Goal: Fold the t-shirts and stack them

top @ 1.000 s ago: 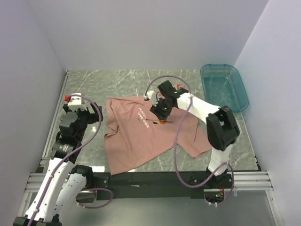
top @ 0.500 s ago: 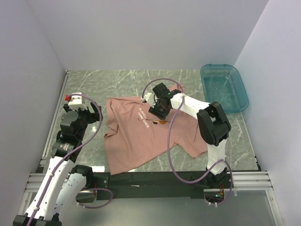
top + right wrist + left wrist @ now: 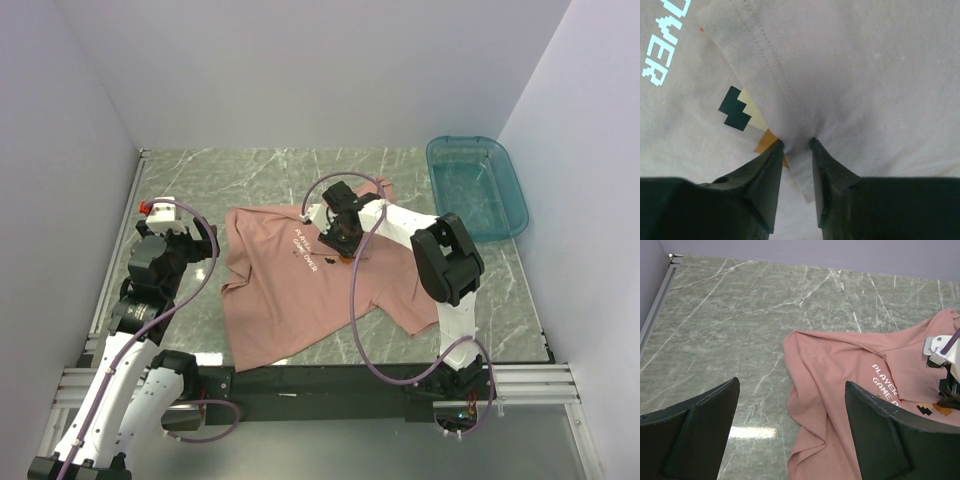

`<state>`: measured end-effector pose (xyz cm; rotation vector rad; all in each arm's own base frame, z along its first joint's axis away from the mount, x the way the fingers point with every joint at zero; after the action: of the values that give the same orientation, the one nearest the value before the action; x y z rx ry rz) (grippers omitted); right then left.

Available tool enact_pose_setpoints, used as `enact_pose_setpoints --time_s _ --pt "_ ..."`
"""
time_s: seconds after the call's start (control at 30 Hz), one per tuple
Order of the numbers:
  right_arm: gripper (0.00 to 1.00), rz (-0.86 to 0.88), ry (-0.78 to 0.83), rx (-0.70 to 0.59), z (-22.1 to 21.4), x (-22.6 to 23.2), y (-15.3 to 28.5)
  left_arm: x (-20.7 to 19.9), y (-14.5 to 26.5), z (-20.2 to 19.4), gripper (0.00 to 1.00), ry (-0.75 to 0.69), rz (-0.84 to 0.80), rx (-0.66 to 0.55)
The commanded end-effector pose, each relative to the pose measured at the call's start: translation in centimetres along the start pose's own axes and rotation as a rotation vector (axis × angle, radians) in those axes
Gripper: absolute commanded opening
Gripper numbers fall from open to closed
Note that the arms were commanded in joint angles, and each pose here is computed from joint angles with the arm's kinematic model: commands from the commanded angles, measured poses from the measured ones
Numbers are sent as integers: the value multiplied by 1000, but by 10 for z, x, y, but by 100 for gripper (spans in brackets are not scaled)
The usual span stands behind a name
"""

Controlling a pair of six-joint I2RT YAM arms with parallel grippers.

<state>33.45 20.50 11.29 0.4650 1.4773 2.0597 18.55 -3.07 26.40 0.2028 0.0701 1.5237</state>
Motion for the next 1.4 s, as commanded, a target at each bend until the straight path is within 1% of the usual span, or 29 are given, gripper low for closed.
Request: enact_pose_setpoints --time_s 0.0,0.03,0.1,0.13,0.17,0.3,0.47,0.5,0.57,0.6,0.83,0.9,0.93,1.03,1.17,1.37 --pt "34 -11 6 23 3 -2 -4 -1 1 14 91 -4 -17 -65" --pt "28 -17 3 15 5 -3 -2 -1 1 14 91 -5 -17 -62" --pt "21 -24 7 7 8 -5 3 -1 1 13 91 -5 -17 -62" --pt "14 -29 8 -7 11 -6 9 -1 1 14 91 -5 -17 -64" --pt "11 -32 8 -8 11 -6 12 -1 1 14 91 -5 -19 -64" --pt "10 -35 30 -45 24 -9 32 -1 0 14 91 -7 -20 -66" --pt "8 -46 50 -69 38 -13 42 -1 0 14 91 -8 -22 -64" --pt "8 -48 54 -92 46 -15 47 -1 0 13 91 -9 -20 -63" --pt "9 -13 63 -58 47 -15 43 -1 -1 13 91 -10 -19 -61" --pt "9 0 66 -70 52 -15 45 -1 0 13 91 -10 -19 -61" --pt "12 17 63 -15 39 -12 24 -1 0 14 91 -11 -26 -66" --pt "15 20 59 -5 35 -11 19 -1 0 14 91 -11 -28 -68" --pt "19 21 59 -2 35 -11 17 -1 0 14 91 -12 -26 -69" --pt "26 16 51 5 33 -12 15 -1 0 13 91 -11 -28 -65" --pt "28 9 46 -6 34 -14 20 -1 0 13 91 -13 -28 -65" --pt "29 5 30 -12 31 -20 25 -2 -1 13 91 -13 -31 -63"
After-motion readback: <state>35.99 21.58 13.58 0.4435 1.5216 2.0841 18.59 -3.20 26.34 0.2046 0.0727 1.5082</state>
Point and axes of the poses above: each gripper's point midway between its finger pads, its own y axis back along the fingers, its own x axis along the line the jaws close on, z = x × y, the point moved 10 cm from there along y, back along the fingers, and after that the axes turned 13 degrees about -y, right-handed, at the moved point
